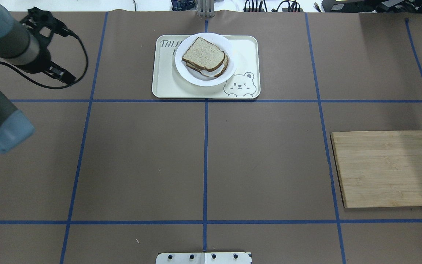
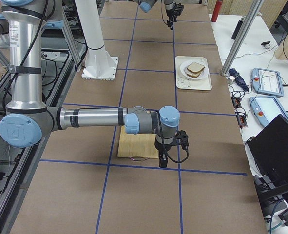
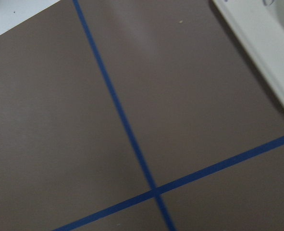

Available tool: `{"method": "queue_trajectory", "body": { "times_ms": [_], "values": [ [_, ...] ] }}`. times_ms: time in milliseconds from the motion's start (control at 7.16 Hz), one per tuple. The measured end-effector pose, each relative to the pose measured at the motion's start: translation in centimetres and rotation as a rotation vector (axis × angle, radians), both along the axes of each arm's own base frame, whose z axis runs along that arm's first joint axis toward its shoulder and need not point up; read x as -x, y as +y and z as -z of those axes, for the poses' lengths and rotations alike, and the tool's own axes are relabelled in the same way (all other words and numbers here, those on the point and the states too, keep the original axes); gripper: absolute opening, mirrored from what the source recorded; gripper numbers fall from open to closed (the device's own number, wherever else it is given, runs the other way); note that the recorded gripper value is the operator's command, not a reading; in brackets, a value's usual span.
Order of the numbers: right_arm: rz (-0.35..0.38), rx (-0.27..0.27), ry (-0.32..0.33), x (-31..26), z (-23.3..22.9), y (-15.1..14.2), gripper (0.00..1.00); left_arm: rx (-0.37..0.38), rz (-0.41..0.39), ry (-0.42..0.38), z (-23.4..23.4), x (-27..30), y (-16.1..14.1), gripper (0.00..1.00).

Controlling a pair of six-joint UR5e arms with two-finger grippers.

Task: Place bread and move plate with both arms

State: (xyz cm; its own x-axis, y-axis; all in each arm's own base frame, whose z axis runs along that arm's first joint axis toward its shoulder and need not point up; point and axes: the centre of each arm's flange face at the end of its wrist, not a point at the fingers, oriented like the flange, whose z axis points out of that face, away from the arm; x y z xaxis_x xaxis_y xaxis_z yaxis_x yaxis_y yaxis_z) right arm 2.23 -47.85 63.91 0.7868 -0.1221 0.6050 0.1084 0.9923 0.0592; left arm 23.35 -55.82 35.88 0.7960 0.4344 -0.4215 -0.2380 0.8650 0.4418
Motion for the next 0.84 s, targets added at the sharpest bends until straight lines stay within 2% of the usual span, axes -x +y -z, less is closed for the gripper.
{"method": "queue_trajectory", "body": {
  "times_ms": [419, 838],
  "values": [
    [0.001, 0.005, 0.000, 0.0, -0.3, 0.3, 1.00, 0.119, -0.049, 0.030, -10.2, 13.8, -1.4, 0.99],
    [-0.005, 0.011, -0.003, -0.7, -0.7, 1.0, 1.00, 0.243, -0.004, 0.013, -20.1, 21.2, 1.4, 0.99]
  ]
}}
